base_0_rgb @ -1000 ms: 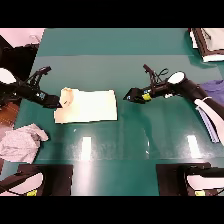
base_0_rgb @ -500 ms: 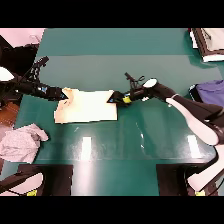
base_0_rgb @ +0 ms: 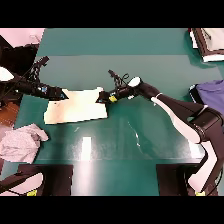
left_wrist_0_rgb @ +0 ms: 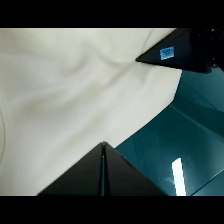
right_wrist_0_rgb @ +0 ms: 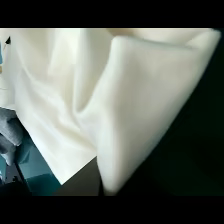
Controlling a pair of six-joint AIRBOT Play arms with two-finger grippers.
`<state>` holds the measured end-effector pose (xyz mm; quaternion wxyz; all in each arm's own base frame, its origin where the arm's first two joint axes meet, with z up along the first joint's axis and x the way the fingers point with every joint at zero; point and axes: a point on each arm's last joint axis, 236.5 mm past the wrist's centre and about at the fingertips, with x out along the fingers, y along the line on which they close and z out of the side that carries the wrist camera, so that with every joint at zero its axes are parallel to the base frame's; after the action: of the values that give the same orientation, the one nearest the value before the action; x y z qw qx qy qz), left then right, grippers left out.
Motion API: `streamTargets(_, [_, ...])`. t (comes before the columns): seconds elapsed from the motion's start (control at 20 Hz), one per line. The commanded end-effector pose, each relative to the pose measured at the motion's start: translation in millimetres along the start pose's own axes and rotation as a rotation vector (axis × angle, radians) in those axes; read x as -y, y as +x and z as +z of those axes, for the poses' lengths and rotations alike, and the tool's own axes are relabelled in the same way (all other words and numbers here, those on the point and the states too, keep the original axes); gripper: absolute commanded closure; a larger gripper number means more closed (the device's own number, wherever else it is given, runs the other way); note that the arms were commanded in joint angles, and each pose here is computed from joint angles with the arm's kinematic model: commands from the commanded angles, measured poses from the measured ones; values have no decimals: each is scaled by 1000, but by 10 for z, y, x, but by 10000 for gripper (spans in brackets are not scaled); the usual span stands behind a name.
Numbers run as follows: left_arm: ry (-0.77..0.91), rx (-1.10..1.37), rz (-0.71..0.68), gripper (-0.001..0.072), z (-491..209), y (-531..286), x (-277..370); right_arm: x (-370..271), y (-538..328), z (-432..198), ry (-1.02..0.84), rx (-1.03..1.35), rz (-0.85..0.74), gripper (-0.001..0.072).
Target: Fold the shirts.
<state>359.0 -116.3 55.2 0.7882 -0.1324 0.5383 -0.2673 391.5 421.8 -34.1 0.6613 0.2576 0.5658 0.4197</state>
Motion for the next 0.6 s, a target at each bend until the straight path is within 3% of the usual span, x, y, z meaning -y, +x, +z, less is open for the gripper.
streamTargets(0.0, [1,-22,-11,682,-51,-5,30,-163,-406,301,-50,75,19,695])
streamTargets(0.3, [-47,34,-79,683,86,-13,189,398,-2348,788,-47,273,-295,695])
streamTargets(0.55, [-1,67,-119,683,186,172,575,946,-4209,876,60,570,-494,695])
